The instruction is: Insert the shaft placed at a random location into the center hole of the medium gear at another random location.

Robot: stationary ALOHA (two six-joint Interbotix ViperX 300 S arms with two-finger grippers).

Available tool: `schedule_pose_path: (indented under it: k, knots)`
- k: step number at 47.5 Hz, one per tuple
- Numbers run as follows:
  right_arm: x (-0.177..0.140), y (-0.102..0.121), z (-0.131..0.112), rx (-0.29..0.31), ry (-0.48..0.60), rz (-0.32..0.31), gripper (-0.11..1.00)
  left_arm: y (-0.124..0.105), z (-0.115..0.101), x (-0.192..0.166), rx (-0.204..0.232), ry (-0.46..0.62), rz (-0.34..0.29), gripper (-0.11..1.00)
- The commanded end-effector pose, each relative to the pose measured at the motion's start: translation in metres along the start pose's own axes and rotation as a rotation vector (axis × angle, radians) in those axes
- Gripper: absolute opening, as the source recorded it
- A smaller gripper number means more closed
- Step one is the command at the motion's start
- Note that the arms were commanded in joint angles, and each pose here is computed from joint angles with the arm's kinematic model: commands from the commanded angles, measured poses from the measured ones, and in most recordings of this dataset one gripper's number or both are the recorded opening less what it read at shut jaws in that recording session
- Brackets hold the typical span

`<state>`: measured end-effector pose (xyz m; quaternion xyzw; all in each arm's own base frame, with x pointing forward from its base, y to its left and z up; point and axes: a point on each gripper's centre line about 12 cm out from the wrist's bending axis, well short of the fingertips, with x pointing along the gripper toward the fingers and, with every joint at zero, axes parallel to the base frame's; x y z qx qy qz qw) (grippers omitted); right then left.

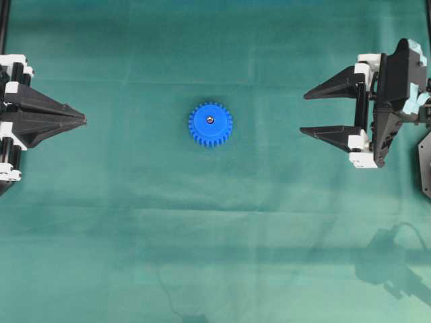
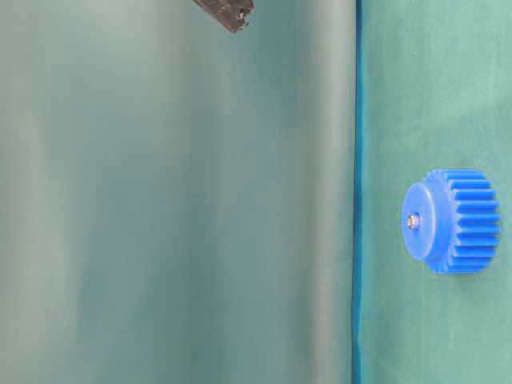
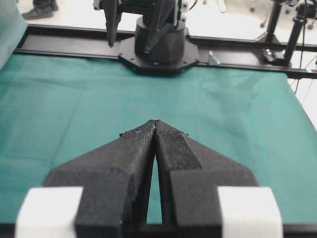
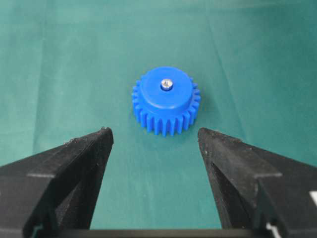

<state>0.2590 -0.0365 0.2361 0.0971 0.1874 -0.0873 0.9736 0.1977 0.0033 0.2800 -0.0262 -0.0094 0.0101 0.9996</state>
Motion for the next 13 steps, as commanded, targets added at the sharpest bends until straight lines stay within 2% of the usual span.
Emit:
schedule_pose_path:
  k: [1,13]
  knots:
    - [-0.0008,0.0013,0.0058,0.001,-0.019,0.004,0.84,-0.0001,0.0028,0.0013,-0.003,-0.008,0.000,-0.01]
    - [-0.0008,0.0013,0.0058,0.003,-0.019,0.004,0.84,-0.0001,0.0026,0.0015,-0.003,-0.008,0.000,-0.01]
